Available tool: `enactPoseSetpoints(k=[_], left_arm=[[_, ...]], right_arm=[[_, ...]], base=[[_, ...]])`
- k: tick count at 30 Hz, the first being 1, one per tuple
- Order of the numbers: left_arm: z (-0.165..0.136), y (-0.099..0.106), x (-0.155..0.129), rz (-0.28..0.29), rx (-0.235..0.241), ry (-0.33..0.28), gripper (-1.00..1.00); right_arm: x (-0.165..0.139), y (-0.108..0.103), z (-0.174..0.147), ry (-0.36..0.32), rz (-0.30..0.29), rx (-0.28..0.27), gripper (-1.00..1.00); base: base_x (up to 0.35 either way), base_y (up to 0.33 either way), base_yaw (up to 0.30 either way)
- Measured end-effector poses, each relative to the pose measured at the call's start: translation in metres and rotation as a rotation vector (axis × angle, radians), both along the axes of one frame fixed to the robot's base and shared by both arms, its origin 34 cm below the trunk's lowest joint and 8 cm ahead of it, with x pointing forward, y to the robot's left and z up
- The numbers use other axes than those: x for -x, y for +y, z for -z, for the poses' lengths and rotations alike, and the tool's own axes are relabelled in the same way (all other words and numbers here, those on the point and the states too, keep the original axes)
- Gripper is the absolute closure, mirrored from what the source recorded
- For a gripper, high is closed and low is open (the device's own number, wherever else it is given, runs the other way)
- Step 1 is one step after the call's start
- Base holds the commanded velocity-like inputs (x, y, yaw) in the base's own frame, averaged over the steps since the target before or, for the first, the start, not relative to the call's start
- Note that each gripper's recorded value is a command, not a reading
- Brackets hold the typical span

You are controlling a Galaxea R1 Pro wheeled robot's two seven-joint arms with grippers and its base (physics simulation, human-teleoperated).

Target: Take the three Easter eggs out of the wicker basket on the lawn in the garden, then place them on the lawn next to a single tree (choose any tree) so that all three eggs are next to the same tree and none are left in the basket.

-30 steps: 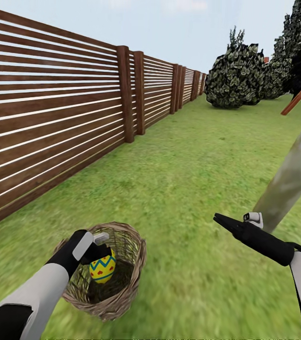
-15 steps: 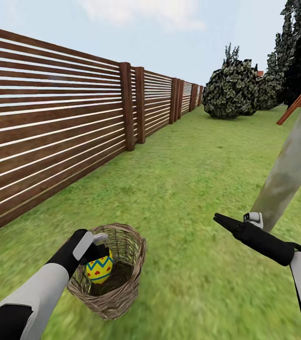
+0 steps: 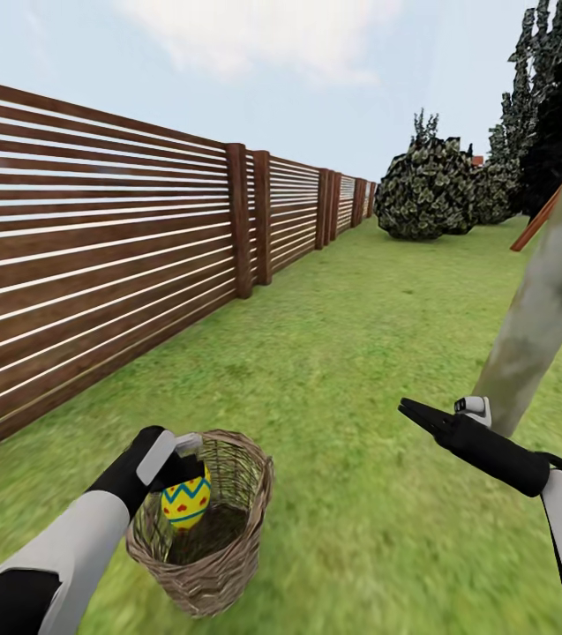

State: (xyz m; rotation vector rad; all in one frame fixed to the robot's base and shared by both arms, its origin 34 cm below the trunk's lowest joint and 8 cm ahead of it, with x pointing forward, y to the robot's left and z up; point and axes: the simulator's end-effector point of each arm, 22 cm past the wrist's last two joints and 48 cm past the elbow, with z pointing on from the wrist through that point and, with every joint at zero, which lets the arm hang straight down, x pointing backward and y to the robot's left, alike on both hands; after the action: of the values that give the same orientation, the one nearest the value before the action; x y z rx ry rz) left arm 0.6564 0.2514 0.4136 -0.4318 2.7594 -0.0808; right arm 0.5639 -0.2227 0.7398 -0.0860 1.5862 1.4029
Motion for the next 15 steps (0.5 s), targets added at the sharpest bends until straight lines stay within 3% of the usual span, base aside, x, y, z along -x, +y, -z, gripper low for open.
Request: enactPoseSetpoints(k=[4,8,15], left_arm=[[-0.036,-0.003,-0.017,0.019,-0.001,-0.072,1.00],[-0.083,-0.001,-0.034,0.025,-0.033,-0.163,1.00],[-0.123,-0.003,-0.042,0.033,-0.045,-0.240,1.00]], right_arm=[[0.004,0.000,-0.008,-0.016,0.000,0.000,-1.00],[0.008,0.000,-0.017,-0.033,0.000,0.000,-1.00],[0.015,0.000,-0.031,-0.061,0.000,0.000,-1.00]], base=[[0.000,0.000,0.000],[0.000,0.000,0.000],[0.000,0.000,0.000]])
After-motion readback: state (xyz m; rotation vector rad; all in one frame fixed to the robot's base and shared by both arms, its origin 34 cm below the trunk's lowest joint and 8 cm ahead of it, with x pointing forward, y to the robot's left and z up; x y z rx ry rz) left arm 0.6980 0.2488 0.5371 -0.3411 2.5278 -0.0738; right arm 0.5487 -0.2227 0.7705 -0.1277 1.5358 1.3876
